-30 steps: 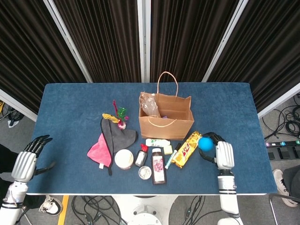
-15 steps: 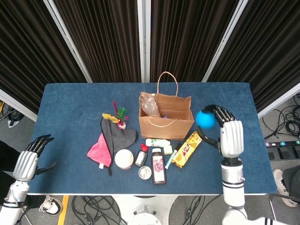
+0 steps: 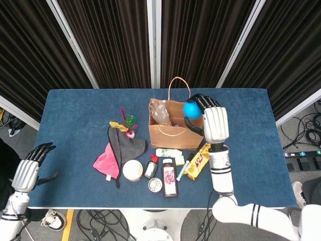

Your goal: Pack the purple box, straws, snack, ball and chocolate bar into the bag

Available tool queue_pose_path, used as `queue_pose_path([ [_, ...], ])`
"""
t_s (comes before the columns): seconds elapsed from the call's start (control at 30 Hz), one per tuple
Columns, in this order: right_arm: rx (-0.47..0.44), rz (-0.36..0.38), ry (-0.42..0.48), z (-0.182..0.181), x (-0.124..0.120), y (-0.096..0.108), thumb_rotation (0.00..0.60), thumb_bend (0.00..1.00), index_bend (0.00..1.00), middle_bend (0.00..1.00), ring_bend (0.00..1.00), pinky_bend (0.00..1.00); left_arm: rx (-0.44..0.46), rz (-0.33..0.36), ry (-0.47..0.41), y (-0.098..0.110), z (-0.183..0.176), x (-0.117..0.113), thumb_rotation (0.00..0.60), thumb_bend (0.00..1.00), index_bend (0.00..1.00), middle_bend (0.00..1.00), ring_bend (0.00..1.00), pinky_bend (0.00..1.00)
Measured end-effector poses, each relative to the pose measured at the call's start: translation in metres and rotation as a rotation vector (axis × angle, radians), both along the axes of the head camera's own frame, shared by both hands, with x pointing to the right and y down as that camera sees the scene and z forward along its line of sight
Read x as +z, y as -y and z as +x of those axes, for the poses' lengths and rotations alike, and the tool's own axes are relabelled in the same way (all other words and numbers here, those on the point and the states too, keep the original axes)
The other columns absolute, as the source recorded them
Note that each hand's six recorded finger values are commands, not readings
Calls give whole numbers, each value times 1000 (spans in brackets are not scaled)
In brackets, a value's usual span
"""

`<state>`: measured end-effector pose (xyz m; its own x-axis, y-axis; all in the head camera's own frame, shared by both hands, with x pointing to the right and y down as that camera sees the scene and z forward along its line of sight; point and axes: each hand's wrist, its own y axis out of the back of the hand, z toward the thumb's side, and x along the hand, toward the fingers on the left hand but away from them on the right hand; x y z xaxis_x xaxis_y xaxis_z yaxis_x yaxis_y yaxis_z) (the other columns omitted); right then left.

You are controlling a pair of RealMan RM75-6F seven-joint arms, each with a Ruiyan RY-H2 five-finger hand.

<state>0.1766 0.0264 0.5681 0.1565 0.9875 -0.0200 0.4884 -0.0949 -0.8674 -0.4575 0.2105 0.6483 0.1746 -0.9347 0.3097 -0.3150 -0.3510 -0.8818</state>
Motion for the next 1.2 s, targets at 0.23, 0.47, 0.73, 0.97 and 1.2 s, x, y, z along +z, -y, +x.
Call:
queue_pose_path([
  [0.23,-53,-89,38,-7,15,1,600,0,126,239,92,152,2,2,-6,1,0,0,600,242,227,240,158,239],
  [0.47,-70,-66,71,-2,3,3,600,0,115,236,87,151,5,1,-3,0,0,0,600,241,227,240,158,239],
  [0.73,-140,75,54,20,-37,-5,600,0,119,260,110,161,1,8,-13,2,4,0,600,241,227,240,158,239],
  [0.97,-309,117,-124,72,-35,-53,600,0,201,268,158,206,-1,3,-22,0,8,3,600,241,227,240,158,239],
  [1.2,-529,23,-394,131,8,-108,600,0,238,286,180,240,16,3,-25,-2,15,5,600,241,227,240,158,239],
])
